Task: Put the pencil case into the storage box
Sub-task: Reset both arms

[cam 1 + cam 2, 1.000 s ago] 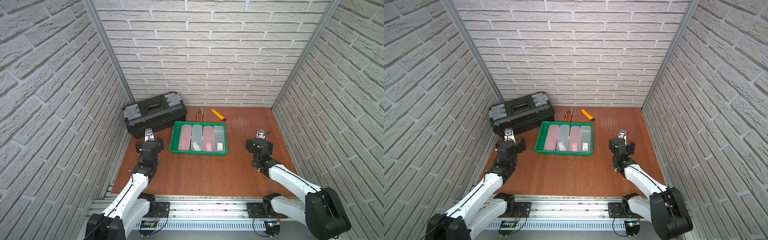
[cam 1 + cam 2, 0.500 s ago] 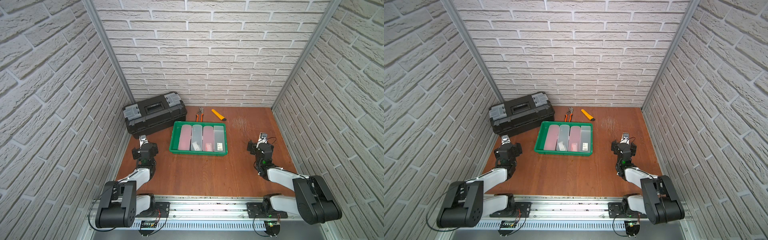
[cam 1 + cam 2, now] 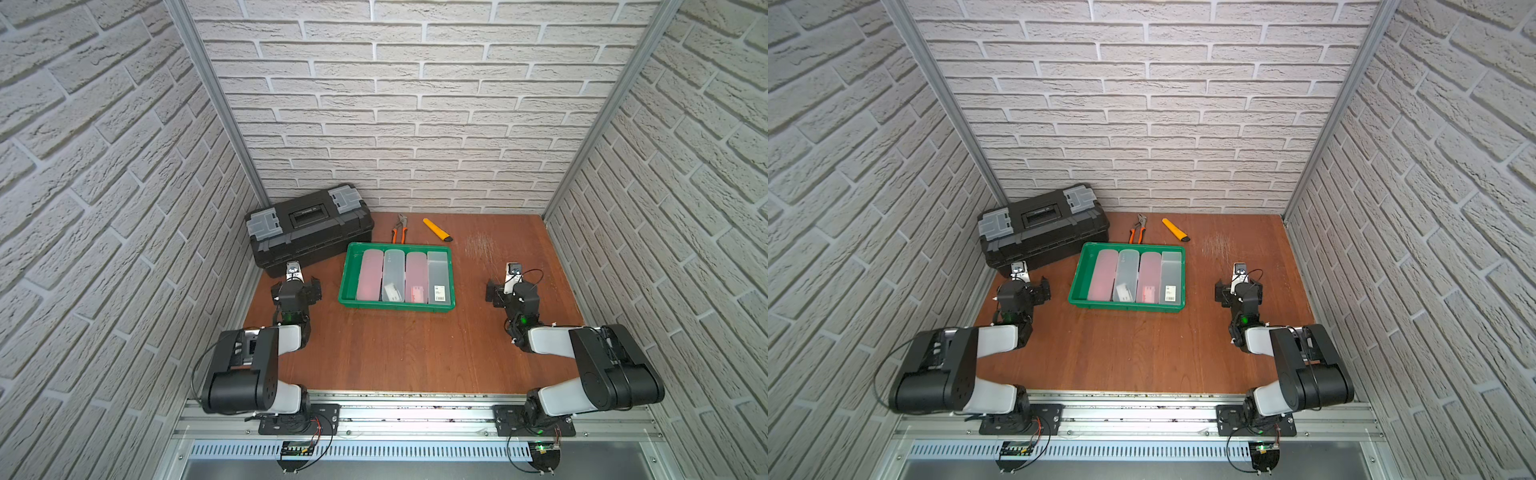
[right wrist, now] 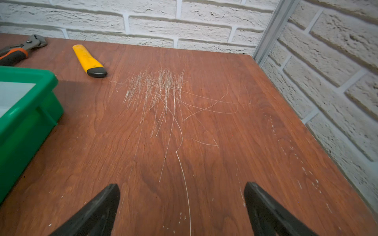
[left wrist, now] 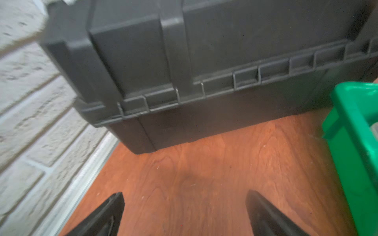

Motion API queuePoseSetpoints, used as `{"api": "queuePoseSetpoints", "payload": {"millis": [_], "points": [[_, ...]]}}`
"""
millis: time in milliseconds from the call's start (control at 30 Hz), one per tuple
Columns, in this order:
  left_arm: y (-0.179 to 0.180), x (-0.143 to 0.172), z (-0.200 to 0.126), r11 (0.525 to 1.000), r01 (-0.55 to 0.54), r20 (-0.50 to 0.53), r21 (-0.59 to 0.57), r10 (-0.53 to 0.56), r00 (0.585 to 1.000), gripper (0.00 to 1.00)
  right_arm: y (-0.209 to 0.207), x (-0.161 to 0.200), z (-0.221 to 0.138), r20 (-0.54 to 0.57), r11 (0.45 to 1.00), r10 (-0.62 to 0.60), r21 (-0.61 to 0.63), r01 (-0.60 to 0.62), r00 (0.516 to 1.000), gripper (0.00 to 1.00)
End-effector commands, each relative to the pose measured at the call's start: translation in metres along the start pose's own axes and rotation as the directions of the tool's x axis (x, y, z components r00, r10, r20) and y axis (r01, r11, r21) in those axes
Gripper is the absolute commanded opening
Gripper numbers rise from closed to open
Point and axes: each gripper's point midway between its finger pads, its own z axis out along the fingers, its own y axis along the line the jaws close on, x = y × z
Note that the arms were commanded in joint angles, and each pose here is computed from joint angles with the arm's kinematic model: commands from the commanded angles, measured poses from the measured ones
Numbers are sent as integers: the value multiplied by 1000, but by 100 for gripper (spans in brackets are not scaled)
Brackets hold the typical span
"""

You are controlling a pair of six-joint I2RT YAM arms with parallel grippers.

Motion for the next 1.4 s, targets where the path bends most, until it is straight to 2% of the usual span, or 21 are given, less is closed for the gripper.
{"api": "queuePoseSetpoints", "payload": {"millis": [0, 400, 700, 1367], "points": [[-4, -15, 4, 1000, -14, 59, 23, 13, 998, 99, 12, -23, 6, 66, 998, -24, -60, 28, 998, 99], [-7, -14, 9, 999, -20, 43, 36, 18, 999, 99, 11, -22, 11, 39, 997, -15, -69, 18, 999, 99], [-6, -14, 9, 999, -19, 42, 34, 18, 999, 99, -1, -18, 13, 39, 999, 27, -26, -26, 999, 99], [-6, -13, 9, 999, -19, 41, 35, 18, 999, 98, -1, -18, 13, 42, 999, 28, -25, -27, 999, 99]]}}
